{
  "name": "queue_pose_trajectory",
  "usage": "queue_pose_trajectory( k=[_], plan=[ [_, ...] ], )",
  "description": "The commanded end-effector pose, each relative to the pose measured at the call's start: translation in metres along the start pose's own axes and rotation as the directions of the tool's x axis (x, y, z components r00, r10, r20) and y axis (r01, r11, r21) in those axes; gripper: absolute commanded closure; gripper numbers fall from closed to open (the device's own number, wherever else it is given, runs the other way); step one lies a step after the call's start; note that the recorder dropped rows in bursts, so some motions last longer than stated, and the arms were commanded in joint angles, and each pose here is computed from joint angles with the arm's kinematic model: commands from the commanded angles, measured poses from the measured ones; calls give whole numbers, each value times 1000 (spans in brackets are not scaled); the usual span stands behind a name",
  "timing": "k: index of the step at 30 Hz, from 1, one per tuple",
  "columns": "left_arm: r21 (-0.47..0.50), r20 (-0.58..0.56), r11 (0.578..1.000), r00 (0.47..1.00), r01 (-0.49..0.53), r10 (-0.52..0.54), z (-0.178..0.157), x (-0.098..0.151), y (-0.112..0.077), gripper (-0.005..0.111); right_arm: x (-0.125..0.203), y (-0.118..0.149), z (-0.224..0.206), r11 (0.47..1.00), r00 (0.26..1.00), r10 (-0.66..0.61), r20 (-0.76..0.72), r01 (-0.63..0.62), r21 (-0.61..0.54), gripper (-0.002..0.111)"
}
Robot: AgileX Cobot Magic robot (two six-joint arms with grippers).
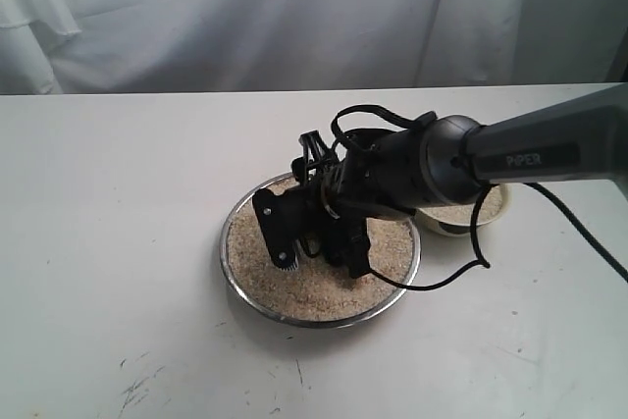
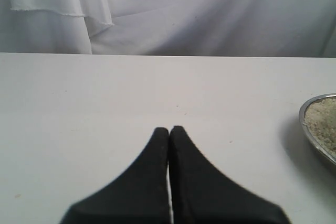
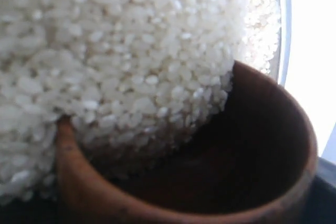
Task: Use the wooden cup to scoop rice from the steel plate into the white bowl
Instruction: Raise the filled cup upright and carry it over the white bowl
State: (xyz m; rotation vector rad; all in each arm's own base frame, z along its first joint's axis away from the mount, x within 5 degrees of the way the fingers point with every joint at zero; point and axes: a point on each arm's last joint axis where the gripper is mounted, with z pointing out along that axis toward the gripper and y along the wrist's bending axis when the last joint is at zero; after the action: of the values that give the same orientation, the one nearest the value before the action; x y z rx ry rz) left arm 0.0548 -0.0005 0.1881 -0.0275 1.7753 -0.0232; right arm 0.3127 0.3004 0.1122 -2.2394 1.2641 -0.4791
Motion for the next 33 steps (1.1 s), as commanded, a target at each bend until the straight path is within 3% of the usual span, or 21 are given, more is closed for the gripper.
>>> queue_pose_trajectory(
  k=[1, 14, 24, 33],
  plan=[
    [2, 7, 1000, 1000, 4, -4, 0, 1, 0, 107, 4, 2, 0, 997, 997, 73, 10, -73, -16, 108],
    [2, 7, 1000, 1000, 4, -4, 0, 1, 0, 107, 29, -10, -12, 964, 963, 265, 56, -264, -31, 108],
    [2, 7, 1000, 1000, 4, -4, 0, 1, 0, 107, 36, -12, -15, 878, 866, 477, 147, -464, -118, 108],
    [2, 7, 1000, 1000, 4, -4, 0, 1, 0, 107, 48, -44, -69, 839, 815, 535, 222, -543, -31, 108]
  ],
)
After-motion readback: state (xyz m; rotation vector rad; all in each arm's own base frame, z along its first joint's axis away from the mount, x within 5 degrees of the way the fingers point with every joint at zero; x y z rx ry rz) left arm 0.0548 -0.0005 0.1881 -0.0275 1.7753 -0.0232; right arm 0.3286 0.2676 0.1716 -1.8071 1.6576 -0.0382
